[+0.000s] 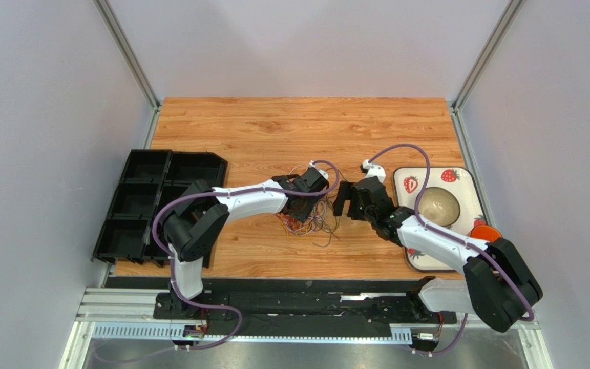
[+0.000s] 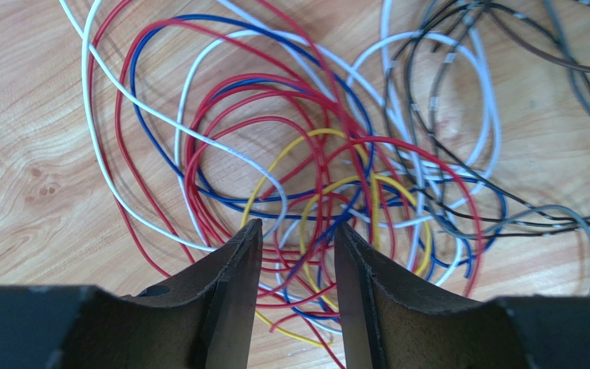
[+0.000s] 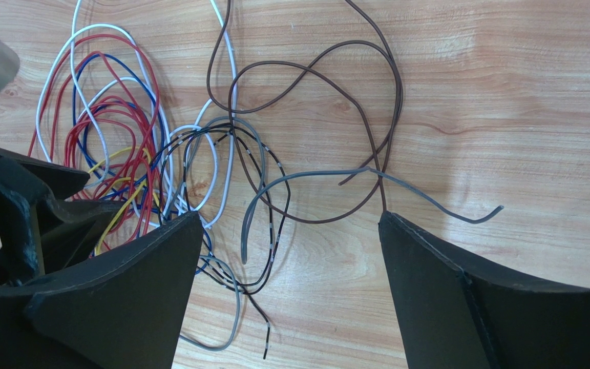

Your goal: Untangle the cables

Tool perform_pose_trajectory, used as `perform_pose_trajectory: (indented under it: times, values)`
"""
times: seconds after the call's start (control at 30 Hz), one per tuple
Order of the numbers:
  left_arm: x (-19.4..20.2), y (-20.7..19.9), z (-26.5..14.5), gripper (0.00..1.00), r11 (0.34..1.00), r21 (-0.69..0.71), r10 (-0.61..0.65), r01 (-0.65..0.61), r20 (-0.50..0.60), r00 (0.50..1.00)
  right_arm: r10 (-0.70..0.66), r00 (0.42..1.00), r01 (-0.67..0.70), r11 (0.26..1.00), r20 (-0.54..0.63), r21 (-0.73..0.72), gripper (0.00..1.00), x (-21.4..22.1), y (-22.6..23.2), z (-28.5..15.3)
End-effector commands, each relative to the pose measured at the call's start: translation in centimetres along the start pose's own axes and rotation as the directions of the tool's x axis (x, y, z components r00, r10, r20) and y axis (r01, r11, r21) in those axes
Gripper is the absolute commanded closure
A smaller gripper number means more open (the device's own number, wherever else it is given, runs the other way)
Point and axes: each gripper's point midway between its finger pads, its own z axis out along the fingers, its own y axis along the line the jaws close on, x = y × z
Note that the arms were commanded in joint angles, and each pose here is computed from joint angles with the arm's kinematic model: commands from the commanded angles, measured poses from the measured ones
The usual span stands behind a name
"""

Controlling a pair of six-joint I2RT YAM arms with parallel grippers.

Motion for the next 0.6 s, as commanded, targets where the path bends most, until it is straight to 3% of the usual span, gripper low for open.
perform_pose_trajectory:
  times: [0.0,0.17,0.57]
  values:
    - [-1.9,-0.5,-1.2,0.51,0.996,-0.072,0.052,-0.048,0.054,0.997,-0.003,0.999,0.004,1.0,0.037,-0.029,0.11,-1.7,1.3,-0.1]
    - [-2.3,1.1,-1.9,0.51,0.974,-0.224,0.056,-0.041,0.065,0.996,-0.004,0.999,0.006,1.0,0.036,-0.031,0.11,-1.7,1.3,-0.1]
    - [-1.9,0.8,-1.2,0.67,0.962,-0.259,0.097,-0.083,0.043,0.994,-0.006,0.999,0.007,0.999,0.034,-0.033,0.11,-1.7,1.4,-0.1]
